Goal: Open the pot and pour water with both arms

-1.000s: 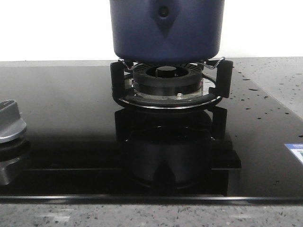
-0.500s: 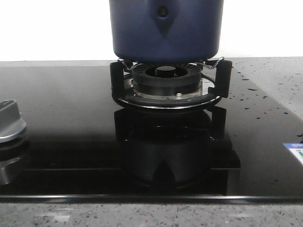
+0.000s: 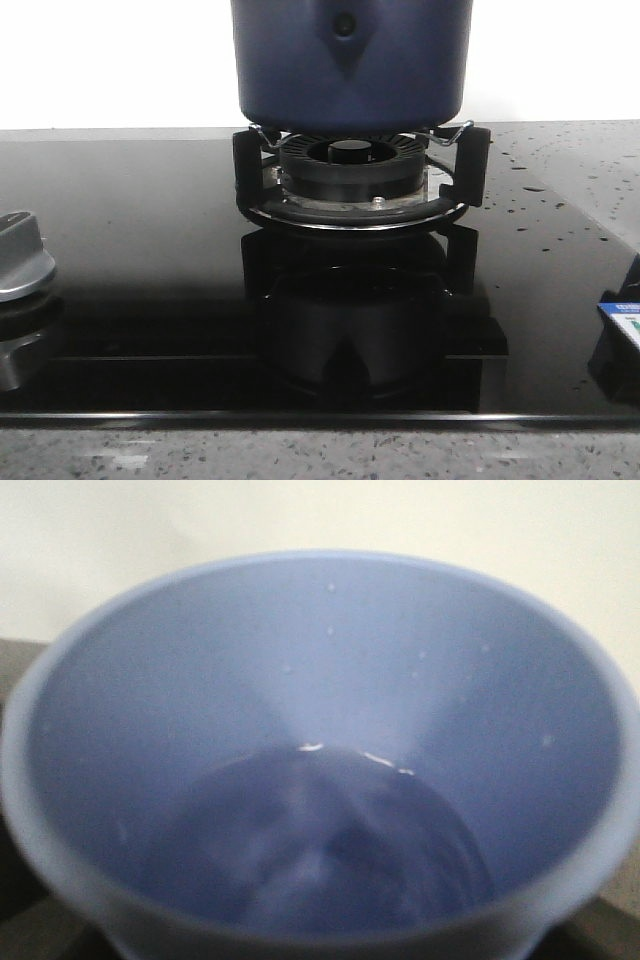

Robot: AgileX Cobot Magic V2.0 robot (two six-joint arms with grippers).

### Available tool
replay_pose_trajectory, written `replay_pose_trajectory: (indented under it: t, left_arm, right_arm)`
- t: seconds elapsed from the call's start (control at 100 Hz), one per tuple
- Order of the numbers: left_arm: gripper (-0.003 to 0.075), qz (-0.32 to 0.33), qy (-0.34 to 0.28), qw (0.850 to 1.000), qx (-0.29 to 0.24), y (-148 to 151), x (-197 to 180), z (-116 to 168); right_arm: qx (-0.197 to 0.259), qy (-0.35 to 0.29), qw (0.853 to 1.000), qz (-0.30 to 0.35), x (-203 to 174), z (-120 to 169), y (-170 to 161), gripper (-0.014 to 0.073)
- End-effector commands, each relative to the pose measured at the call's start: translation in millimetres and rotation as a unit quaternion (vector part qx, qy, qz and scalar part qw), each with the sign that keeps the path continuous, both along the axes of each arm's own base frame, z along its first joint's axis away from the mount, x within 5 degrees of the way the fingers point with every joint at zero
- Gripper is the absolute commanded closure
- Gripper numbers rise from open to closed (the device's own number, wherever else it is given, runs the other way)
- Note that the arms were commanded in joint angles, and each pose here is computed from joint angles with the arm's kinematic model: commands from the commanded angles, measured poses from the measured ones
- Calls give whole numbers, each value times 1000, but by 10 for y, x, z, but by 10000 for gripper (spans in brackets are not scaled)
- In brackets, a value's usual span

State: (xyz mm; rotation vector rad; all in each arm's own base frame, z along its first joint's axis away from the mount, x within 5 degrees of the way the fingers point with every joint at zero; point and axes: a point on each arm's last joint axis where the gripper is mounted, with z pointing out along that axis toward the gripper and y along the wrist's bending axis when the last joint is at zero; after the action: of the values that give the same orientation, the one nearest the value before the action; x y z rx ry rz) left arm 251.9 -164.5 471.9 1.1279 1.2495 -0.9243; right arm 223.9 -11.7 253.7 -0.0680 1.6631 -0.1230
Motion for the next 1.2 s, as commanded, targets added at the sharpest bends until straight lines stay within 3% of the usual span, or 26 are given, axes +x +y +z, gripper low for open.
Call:
replay_pose_trajectory:
  t: [0.0,0.27,0.59,0.93,1.19]
  left_arm:
    - [513,10,-16,998,-59,148,-222,353]
    - [512,29,-19,997,-71,324,-504,501]
    - [512,76,-23,994,-72,472,-821,390]
    - [511,95,-47,991,-87,553,-1048,462]
    - [511,96,-55,990,-90,570,-1108,491]
  right_arm:
    - [-13,-106,994,18,-33,387,57,461]
    - [-58,-114,988,82,39,979,319,461]
    - [-105,-100,977,159,145,1568,753,461]
    - [-191,-58,962,189,439,1709,1054,461]
    - [-306,-71,930,192,572,1700,1123,461]
